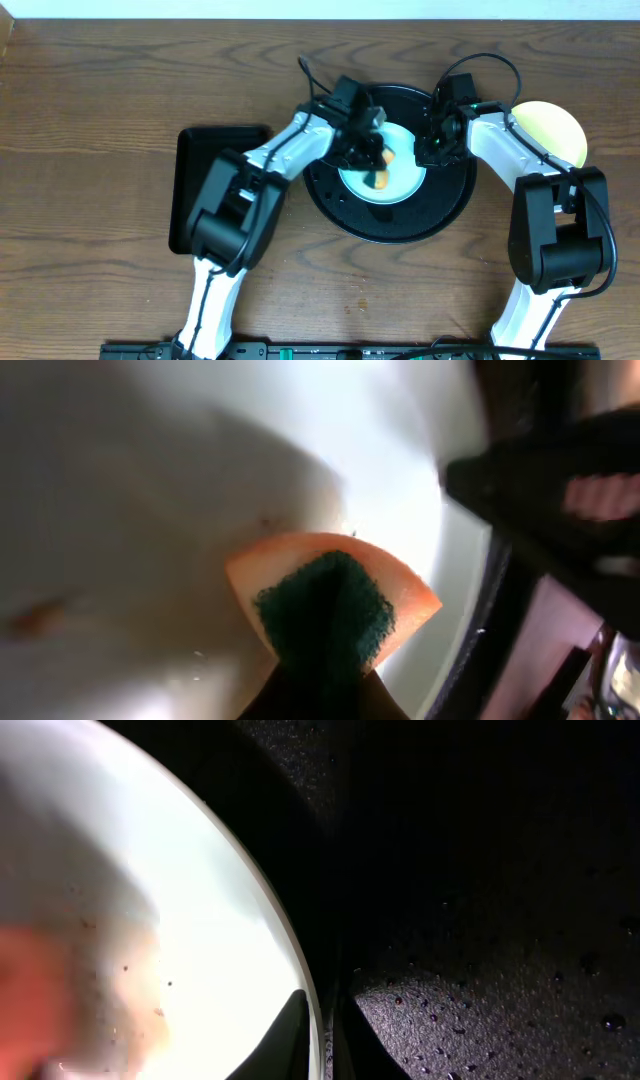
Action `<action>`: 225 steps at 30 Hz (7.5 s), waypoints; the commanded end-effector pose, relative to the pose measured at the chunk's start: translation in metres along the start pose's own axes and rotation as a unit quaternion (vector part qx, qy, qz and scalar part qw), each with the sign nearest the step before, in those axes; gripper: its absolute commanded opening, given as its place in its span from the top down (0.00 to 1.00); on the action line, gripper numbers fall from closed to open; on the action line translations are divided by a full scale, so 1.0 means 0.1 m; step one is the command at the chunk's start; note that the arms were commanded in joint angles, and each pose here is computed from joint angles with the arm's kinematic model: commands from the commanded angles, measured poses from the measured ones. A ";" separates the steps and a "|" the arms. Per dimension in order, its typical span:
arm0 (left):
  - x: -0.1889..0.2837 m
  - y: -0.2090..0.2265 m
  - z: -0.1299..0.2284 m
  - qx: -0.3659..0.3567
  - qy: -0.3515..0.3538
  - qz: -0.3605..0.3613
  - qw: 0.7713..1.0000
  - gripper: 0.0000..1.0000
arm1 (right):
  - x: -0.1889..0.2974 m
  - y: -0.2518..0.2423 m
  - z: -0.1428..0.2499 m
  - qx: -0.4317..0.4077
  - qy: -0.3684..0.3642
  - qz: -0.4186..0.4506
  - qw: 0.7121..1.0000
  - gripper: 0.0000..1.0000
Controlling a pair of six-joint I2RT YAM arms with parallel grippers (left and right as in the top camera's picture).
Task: Clean dirty plates on tray and stack at the side
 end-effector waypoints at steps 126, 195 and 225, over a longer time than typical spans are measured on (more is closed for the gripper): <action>-0.04 0.22 0.34 0.310 0.021 -0.138 0.941 0.93 | -0.02 0.00 0.03 0.001 0.005 0.004 1.000 0.89; 2.28 1.13 0.44 0.215 -0.105 -0.473 0.848 0.92 | -0.08 0.04 0.04 0.009 -0.001 0.001 1.000 0.80; 2.05 1.83 0.99 0.281 -0.053 -0.488 0.825 0.18 | 0.59 0.20 -0.24 0.070 -0.139 0.023 0.988 0.99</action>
Point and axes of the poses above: each gripper's point midway between its finger pads, its own x axis back along the fingers, its own y axis along the line the jaws close on, z = x × y, the point moved 5 cm from there along x, back along the fingers, and after that the axes turned 2 degrees about -x, right-handed, at the moved point
